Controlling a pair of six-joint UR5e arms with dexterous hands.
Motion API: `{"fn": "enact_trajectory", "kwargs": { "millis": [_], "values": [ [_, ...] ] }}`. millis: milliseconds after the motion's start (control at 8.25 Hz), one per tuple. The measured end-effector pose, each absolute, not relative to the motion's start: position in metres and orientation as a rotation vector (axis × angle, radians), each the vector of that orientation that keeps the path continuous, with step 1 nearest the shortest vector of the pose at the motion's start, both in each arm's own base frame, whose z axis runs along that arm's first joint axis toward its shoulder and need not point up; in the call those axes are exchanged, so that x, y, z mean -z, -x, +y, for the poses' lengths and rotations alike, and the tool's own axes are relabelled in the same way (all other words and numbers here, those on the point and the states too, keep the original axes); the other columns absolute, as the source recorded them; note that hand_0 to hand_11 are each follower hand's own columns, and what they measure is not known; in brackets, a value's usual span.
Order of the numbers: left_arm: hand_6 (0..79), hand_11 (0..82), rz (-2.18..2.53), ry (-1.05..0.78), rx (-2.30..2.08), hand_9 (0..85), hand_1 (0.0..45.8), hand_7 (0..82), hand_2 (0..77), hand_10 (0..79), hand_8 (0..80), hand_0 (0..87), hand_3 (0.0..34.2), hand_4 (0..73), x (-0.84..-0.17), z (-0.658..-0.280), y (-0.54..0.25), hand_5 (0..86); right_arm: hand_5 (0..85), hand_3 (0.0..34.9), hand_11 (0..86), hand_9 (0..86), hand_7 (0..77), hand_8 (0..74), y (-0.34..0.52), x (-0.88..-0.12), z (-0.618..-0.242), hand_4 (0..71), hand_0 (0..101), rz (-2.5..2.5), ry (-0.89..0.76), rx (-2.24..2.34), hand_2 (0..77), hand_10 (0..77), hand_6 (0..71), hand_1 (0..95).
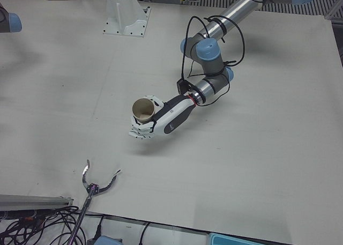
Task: Pour water
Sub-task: 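Bring both held cups toward each other above the table center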
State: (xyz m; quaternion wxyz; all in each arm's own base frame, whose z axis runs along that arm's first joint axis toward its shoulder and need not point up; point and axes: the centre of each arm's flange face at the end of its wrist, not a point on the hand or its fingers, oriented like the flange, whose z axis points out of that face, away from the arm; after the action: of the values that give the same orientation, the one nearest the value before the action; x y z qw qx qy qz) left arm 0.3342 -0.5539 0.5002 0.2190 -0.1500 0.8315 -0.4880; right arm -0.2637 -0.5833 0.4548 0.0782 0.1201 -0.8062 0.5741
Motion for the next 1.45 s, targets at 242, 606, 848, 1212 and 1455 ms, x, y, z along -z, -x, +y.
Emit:
{"fn": "enact_trajectory", "kwargs": {
  "millis": [242, 606, 848, 1212, 1455],
  "values": [
    [34.4, 22.9, 2.3, 0.476, 1.307, 25.6, 19.6, 42.5, 40.4, 14.2, 18.0, 51.3, 0.0, 32.2, -0.474, -0.544, -0.373, 45.3, 50.2, 0.0, 10.4, 0.5, 14.7, 0.5, 0.281, -0.407, -0.576, 51.3, 48, -2.459, -0.398, -1.633, 30.5, 6.5, 9.3, 7.1],
    [34.4, 22.9, 2.314, 0.544, 1.252, 25.6, 19.6, 42.5, 40.4, 14.2, 18.0, 51.2, 0.0, 32.2, -0.429, -0.529, -0.409, 45.3, 50.7, 0.0, 10.9, 2.2, 18.0, 1.6, 0.311, -0.36, -0.573, 51.3, 49, -2.454, -0.497, -1.532, 31.1, 8.2, 10.9, 7.6],
    [34.4, 22.9, 2.315, 0.593, 1.229, 25.6, 19.6, 42.5, 40.4, 14.2, 18.0, 51.3, 0.0, 32.2, -0.41, -0.511, -0.437, 45.3, 50.7, 0.0, 11.4, 2.2, 23.5, 1.6, 0.328, -0.327, -0.572, 51.3, 48, -2.449, -0.573, -1.465, 31.1, 7.6, 14.2, 7.6],
    [34.9, 22.9, 2.337, 0.618, 1.204, 25.6, 19.6, 42.5, 40.4, 14.2, 18.0, 51.5, 0.0, 32.2, -0.377, -0.508, -0.452, 45.3, 50.7, 0.0, 14.2, 3.8, 23.5, 1.6, 0.339, -0.26, -0.535, 51.3, 49, -2.429, -0.761, -1.249, 31.1, 9.8, 14.2, 7.6],
    [34.9, 22.9, 2.351, 0.626, 1.197, 25.6, 19.6, 42.5, 40.9, 14.2, 18.0, 51.8, 0.0, 32.2, -0.368, -0.508, -0.449, 45.3, 50.7, 0.0, 15.3, 4.4, 27.8, 1.6, 0.333, -0.241, -0.512, 51.3, 49, -2.346, -0.852, -1.124, 31.6, 9.8, 16.9, 7.6]
  ]
}}
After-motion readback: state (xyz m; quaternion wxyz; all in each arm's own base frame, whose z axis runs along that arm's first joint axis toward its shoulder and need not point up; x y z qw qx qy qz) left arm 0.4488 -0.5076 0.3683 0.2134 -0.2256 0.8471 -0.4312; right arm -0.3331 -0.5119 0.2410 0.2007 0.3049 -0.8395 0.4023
